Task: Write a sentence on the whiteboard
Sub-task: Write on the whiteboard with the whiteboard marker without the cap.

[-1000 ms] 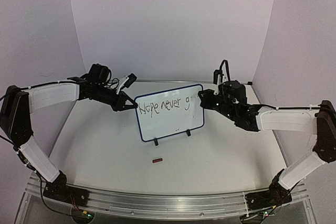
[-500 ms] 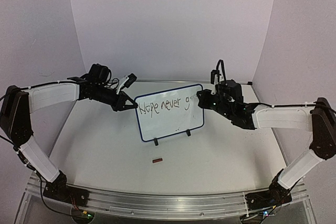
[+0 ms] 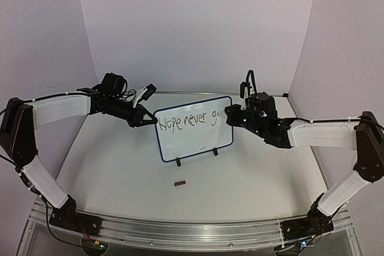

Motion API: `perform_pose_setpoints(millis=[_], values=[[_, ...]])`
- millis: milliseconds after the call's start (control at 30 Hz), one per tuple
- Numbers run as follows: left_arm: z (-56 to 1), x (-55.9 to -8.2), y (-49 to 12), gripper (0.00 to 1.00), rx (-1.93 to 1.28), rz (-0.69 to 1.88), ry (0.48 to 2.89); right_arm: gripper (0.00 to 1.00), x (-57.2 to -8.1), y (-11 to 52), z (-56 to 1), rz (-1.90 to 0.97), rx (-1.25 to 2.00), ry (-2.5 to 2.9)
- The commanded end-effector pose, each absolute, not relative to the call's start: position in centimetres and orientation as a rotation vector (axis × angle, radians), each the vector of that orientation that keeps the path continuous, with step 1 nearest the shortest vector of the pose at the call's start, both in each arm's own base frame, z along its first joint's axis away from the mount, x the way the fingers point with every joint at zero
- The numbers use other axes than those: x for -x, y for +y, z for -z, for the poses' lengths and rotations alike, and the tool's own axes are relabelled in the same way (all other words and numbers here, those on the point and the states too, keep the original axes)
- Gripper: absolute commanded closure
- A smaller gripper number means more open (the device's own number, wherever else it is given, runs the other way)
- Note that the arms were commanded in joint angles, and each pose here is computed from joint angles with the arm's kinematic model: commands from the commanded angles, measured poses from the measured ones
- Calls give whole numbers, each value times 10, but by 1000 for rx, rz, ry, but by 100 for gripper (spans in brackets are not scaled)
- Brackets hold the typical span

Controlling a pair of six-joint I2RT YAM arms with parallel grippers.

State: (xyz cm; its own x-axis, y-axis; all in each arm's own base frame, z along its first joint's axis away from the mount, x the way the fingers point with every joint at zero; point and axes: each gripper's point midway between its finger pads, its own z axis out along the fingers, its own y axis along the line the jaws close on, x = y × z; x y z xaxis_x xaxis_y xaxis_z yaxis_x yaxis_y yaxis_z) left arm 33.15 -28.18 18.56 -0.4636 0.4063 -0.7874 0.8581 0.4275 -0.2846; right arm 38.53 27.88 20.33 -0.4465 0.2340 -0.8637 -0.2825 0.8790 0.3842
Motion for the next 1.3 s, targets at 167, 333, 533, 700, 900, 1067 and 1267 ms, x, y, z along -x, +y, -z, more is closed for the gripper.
perform_pose_setpoints(millis=[167,333,533,700,900,1067,1267], values=[[-169,-338,-276,100,-1091,818,2084,100,-384,278,-207,-594,26,1943],[-170,-338,-276,100,-1090,817,2084,100,-377,274,-218,-621,22,1929],[-170,-338,-276,100,-1091,818,2082,100,-372,271,-239,-642,21,1885],[-170,-338,-276,100,-1090,816,2083,100,-378,274,-247,-633,26,1859],[-171,-338,-276,100,-1090,814,2082,100,-385,283,-251,-649,43,1847],[-171,-338,-276,100,-1091,814,2081,100,-388,287,-250,-649,49,1849],[-170,-338,-276,100,-1092,815,2082,100,-391,289,-246,-642,51,1855]])
